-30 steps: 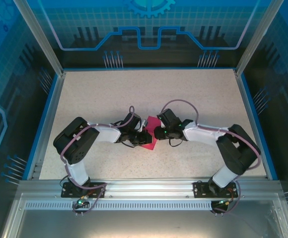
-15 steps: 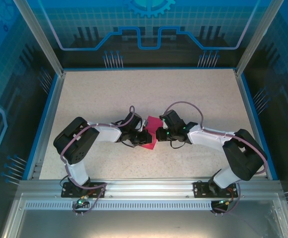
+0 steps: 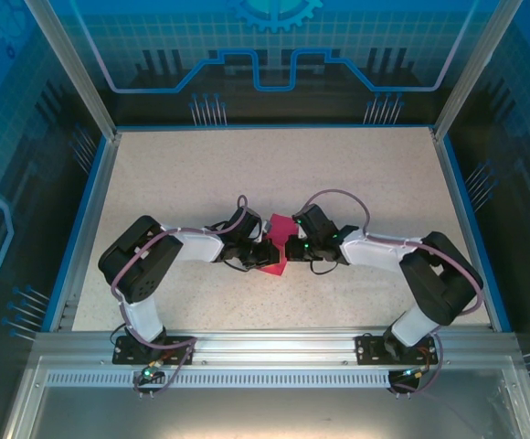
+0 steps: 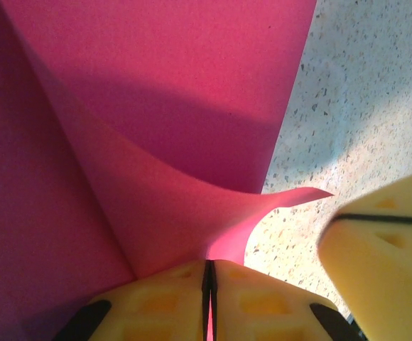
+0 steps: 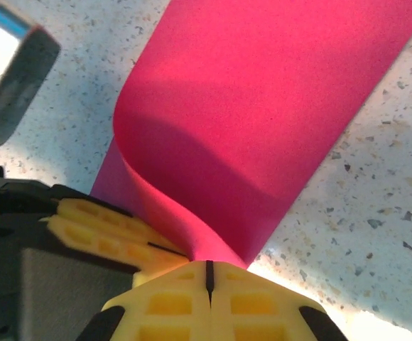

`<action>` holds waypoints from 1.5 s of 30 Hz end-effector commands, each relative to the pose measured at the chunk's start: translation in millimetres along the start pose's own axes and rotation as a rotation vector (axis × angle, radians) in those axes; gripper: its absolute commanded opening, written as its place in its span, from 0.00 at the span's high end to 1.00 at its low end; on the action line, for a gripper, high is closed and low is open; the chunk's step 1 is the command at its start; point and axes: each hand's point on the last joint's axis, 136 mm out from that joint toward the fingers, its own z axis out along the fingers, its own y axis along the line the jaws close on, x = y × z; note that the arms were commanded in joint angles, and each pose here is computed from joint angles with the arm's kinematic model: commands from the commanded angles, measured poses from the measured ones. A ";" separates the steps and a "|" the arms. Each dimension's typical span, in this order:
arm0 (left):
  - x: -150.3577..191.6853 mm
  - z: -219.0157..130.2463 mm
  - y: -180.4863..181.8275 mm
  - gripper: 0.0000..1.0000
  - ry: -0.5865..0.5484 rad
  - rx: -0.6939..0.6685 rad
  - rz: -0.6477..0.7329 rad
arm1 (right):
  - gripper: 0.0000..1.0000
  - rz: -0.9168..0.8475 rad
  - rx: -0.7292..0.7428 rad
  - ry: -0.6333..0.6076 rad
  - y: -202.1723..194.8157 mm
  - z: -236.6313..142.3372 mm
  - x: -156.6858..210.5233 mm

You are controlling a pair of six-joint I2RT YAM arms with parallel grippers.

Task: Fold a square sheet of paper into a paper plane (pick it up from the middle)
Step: Fold the triangle a second time at the center of the table.

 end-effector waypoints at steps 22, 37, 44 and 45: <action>6.8 -0.2 13.4 0.89 0.008 -0.065 -0.075 | 1.00 0.002 0.115 0.073 -21.2 34.3 -1.9; -33.8 -26.8 -5.9 0.87 -0.164 0.018 -0.136 | 1.00 -0.006 0.127 0.143 -37.8 38.9 21.6; -38.6 -14.0 7.6 0.88 -0.155 -0.040 -0.142 | 1.00 -0.005 0.123 0.145 -37.7 40.2 21.4; -38.3 -13.2 11.7 0.89 -0.157 -0.060 -0.145 | 1.00 -0.006 0.124 0.148 -37.7 40.3 22.4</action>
